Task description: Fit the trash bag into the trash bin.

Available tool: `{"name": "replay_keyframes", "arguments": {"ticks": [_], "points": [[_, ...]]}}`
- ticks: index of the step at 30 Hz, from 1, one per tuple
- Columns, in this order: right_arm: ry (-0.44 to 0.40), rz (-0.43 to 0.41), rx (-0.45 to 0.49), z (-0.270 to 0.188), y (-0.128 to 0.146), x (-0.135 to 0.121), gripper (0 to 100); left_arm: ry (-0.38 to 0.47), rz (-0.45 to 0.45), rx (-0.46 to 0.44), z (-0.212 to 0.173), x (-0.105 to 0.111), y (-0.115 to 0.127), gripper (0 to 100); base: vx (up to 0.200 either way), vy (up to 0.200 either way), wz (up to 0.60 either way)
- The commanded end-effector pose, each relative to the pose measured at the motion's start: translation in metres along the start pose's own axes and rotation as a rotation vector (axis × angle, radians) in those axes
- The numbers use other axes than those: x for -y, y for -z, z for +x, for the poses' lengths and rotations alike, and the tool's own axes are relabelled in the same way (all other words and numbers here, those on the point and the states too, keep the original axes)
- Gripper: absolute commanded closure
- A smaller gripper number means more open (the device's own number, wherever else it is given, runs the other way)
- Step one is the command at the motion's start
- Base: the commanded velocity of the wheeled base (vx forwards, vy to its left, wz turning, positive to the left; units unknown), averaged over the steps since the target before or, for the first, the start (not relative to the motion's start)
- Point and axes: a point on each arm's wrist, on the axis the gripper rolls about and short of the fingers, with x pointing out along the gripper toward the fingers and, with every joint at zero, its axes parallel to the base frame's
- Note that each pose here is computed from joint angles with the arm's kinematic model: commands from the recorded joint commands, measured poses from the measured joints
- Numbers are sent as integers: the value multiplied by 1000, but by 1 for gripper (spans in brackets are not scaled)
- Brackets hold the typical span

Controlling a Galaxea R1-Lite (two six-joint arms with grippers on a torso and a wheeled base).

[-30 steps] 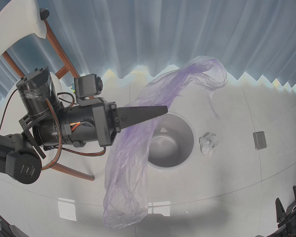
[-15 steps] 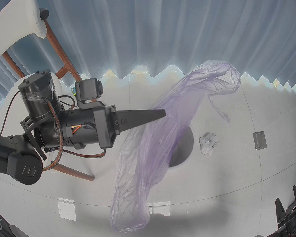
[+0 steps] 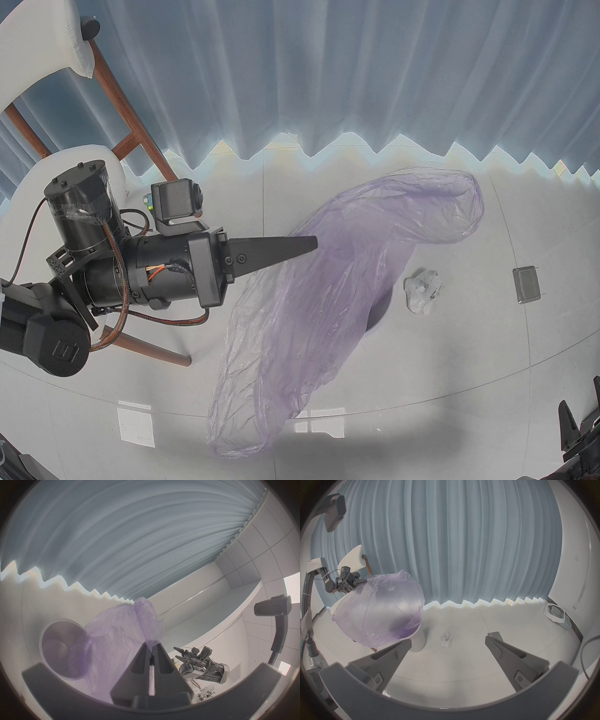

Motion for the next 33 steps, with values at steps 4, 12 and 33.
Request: {"name": "replay_keyframes", "arguments": {"ticks": [4,12,33], "points": [[-2,0,-1,0,5,0,0,-56,7,26,-13,-11,-6,100,0,0,0],[-2,-3,-1,0,5,0,0,-94,6,39,-14,-25,-10,100,0,0,0],[-5,-4,-7,0,5,0,0,-7,50,44,58,-39,-28,100,0,0,0]]}}
